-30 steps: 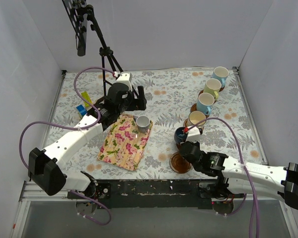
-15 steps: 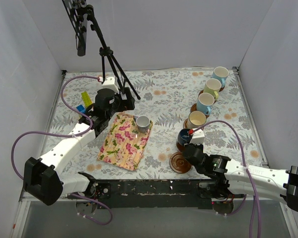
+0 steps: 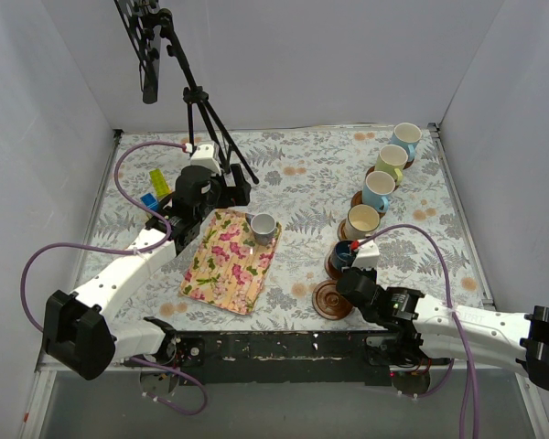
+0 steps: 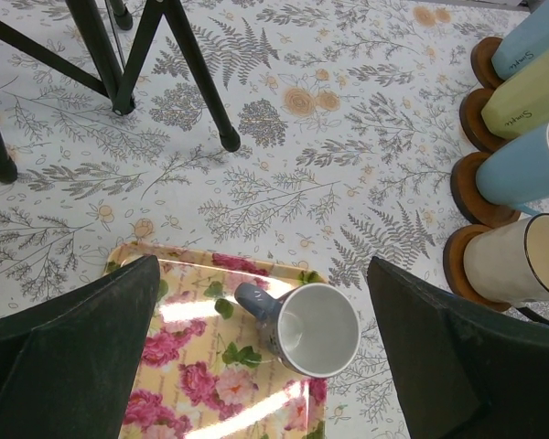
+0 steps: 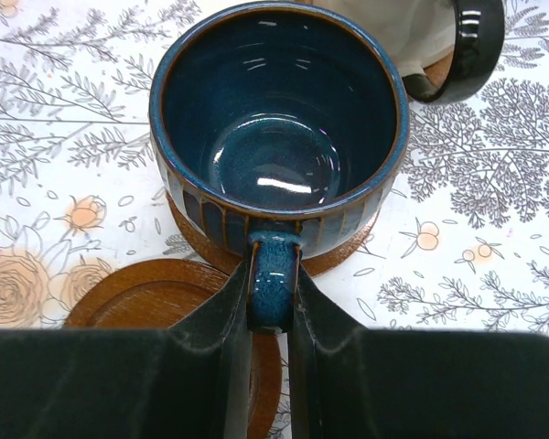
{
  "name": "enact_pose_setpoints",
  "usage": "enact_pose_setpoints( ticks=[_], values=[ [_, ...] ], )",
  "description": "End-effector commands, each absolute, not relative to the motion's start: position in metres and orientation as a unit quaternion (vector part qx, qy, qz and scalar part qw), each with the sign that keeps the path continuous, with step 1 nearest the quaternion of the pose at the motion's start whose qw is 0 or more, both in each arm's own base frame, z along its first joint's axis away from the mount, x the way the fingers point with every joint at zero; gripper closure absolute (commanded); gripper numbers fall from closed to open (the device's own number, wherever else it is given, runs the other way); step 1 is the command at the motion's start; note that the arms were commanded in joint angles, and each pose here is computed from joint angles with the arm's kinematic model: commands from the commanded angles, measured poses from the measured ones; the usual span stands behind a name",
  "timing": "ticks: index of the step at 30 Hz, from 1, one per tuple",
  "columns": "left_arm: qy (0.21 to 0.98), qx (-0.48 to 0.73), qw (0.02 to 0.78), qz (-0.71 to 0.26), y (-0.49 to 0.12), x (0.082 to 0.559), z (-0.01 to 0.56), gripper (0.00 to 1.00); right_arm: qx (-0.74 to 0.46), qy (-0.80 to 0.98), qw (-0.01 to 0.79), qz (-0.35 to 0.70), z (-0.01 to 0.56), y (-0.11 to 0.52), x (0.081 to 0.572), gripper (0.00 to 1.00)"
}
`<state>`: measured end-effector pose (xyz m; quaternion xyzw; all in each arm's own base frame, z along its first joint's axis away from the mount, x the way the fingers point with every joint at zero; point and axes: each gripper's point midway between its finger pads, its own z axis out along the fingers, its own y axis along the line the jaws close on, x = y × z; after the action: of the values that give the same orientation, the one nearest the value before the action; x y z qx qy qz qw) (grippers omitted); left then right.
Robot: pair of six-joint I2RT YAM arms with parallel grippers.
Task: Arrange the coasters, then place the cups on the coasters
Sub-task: Place the cup on the coaster.
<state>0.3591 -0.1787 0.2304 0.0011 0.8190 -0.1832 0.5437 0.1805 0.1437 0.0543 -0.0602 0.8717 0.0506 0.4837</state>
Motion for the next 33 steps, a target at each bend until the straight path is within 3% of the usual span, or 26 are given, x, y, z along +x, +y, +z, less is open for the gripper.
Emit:
enact_pose_setpoints(
  ticks=[1,33],
  values=[
    [0.81,0.009,0.554,-0.19,-0.18,0.359,0.24,0.02,-0.024,0.861,0.507,0.046,0.063,0.139,0.189,0.99],
    [0.813,0.018,0.549,-0.196,-0.183,0.357,0.237,0.02,-0.037,0.867,0.496,0.041,0.051,0.139,0.185,0.99]
  ],
)
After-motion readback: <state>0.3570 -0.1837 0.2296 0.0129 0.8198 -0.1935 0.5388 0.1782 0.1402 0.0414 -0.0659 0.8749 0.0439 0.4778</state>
